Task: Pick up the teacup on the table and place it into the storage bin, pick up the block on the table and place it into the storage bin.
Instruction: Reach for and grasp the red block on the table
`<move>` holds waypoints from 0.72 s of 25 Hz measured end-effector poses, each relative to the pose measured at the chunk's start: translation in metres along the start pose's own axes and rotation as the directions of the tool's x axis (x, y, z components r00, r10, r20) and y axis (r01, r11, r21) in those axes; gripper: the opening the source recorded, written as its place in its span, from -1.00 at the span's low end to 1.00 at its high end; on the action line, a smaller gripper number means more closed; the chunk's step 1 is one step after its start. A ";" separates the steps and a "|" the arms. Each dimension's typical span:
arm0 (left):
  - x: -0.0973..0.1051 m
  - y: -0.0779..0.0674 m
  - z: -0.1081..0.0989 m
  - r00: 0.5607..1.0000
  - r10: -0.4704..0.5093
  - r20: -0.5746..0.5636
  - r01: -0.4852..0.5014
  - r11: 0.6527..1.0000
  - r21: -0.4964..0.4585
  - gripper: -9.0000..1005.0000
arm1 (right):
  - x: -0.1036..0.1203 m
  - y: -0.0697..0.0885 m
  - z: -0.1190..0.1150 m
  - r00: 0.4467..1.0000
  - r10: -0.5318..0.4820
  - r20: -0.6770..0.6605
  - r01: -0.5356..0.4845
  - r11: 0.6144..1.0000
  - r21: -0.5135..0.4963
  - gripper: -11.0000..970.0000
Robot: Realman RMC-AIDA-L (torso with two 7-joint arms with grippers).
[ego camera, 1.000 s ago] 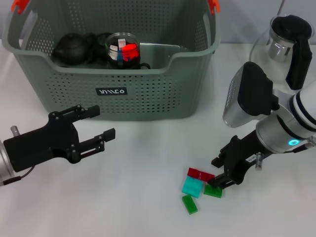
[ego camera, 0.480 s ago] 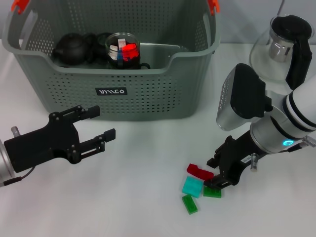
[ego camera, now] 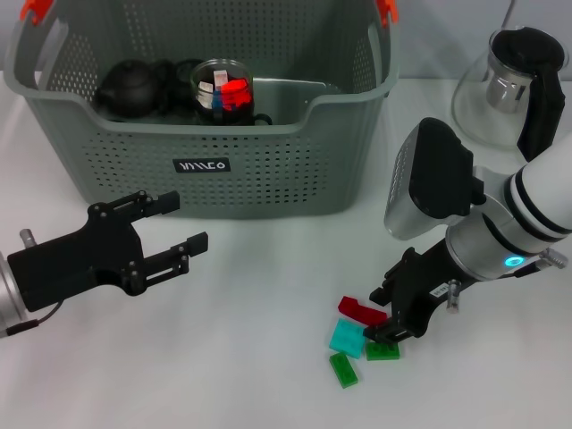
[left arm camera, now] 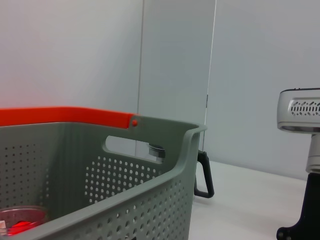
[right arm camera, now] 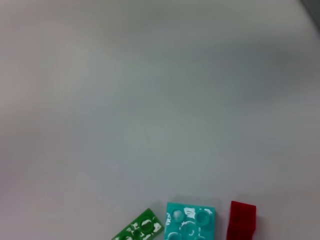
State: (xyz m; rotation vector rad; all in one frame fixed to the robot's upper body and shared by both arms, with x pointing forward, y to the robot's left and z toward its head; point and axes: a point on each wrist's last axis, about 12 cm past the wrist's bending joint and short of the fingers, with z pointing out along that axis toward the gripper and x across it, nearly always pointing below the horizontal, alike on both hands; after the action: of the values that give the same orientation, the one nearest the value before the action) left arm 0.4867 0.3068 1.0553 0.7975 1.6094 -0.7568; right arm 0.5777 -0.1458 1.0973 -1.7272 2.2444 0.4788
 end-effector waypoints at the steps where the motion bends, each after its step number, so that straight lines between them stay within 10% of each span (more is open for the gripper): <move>1: 0.000 0.000 0.000 1.000 0.000 0.000 0.000 1.000 0.000 0.38 | 0.000 0.000 0.001 1.000 -0.002 -0.002 0.002 1.000 0.001 0.13; 13: 0.001 0.000 -0.001 1.000 -0.002 -0.001 0.002 1.000 -0.003 0.38 | 0.000 0.002 0.002 1.000 -0.002 -0.011 0.002 1.000 -0.003 -0.12; 18: 0.001 0.000 -0.001 1.000 -0.002 -0.001 0.002 1.000 -0.003 0.38 | 0.002 0.002 0.002 1.000 0.007 -0.009 -0.007 1.000 -0.011 -0.56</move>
State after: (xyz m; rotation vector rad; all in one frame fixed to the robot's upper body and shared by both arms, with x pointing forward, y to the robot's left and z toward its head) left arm 0.4860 0.3073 1.0548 0.7946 1.6118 -0.7557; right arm 0.5750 -0.1459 1.0955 -1.7310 2.2589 0.4860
